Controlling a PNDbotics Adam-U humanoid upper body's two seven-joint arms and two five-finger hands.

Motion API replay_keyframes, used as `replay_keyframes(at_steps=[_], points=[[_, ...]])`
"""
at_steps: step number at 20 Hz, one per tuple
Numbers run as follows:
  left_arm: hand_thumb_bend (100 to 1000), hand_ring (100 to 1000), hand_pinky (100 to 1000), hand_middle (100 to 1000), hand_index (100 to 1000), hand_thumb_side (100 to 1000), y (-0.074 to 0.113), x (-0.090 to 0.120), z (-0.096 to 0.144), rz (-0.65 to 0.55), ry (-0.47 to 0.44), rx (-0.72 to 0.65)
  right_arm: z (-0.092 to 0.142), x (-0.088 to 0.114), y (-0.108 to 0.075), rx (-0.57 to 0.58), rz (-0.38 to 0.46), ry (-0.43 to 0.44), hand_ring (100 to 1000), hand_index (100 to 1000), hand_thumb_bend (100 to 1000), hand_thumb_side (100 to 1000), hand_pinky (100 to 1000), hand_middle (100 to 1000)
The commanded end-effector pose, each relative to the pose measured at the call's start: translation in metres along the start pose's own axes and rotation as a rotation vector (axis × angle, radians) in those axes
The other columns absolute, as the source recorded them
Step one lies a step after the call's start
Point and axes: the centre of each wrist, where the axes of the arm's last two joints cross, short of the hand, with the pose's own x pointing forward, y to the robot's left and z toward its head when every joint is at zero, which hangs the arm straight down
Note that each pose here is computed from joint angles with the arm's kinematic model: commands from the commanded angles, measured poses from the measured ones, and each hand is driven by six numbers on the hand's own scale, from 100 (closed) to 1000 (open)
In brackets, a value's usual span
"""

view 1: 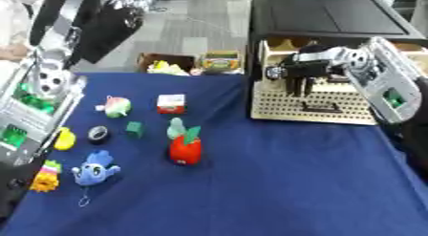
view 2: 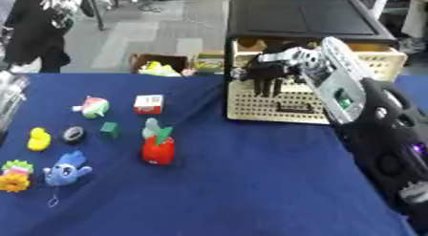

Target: Pick up objects from table and place into drawer.

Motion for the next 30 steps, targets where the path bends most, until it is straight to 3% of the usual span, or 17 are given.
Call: replay_keyframes(at_steps=[1,11,20,25,30], points=[[100,676,416,674,893,742,0.006,0.004,-0.002,-0.018,-0.021,0.011,0.011,-0.001,-0.017,-0.014,-0.001,-0.024,744,886,100,1000,572,834],[100,677,418,674,892,740,0.007,0.003,-0.001,-0.023,-0.017,0.012,0.025,-0.023,-0.015,0.086,-0.055,-0.109,689,857,100,1000,518,779],[100,677,420,674,892,740,0.009,0.002,-0.001,-0.027,-0.011,0.017,0.041,-0.048,-0.015,0.111,-0.159,-0.065,682,857,100,1000,505,771],[100,677,420,674,892,740,0.009,0.002,0.0,-0.027,-0.01,0.017,0.044,-0.048,-0.014,0.119,-0.19,-0.054,682,857,100,1000,505,771],[100,677,421,675,891,741,0.009,0.001,0.0,-0.028,-0.005,0.02,0.045,-0.061,-0.009,0.13,-0.238,-0.018,678,865,100,1000,500,769]])
